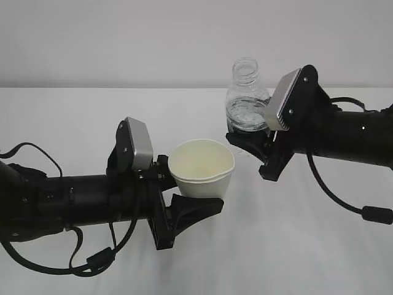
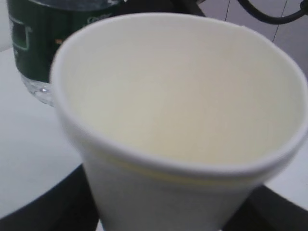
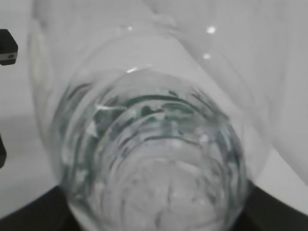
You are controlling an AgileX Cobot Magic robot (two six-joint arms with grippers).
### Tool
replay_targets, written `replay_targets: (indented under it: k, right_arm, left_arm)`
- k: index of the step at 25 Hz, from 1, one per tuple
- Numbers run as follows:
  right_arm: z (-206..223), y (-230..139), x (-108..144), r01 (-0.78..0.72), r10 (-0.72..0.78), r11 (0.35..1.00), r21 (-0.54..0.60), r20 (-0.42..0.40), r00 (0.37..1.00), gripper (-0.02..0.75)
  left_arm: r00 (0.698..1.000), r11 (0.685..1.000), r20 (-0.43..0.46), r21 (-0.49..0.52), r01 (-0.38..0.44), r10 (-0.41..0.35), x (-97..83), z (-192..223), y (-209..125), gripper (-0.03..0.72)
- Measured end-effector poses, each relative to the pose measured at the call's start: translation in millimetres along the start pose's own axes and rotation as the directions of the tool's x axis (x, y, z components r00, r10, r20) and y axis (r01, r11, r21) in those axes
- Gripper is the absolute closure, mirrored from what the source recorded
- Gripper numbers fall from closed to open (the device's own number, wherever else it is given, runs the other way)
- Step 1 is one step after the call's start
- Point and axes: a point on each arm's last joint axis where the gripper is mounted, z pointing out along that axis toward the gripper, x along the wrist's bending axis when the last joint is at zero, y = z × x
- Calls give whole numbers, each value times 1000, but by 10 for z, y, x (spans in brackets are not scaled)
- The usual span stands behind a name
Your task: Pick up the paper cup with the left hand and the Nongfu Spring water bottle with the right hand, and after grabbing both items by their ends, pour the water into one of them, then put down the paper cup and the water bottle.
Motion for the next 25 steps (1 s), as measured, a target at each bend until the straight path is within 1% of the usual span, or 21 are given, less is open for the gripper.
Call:
replay_targets:
  k: [3,8,11,14,19,25]
  right_arm:
    - [29,32,28,67,-67,998,0,-12,998,298]
    - [32,31,35,134,-134,991,4,-15,991,298]
    - [32,24,34,175,-175,985,11,-16,984,298]
    - [32,21,34,225,-225,974,14,-17,974,298]
    - [32,23,20,282,-282,959,15,-3,960,298]
    - [32,25,-14,328,-329,944,25,33,944,298]
  left_arm:
    - [1000,1000,0,0,0,0,0,0,0,211]
    - [1000,1000,-5,14,0,0,5,0,-13,212]
    - [1000,999,1,44,-28,28,0,-1,-40,214]
    - [999,998,1,46,-33,33,1,1,-40,219]
    - [999,998,2,46,-35,35,1,1,-40,221]
    - [999,998,2,46,-35,35,1,1,-40,222]
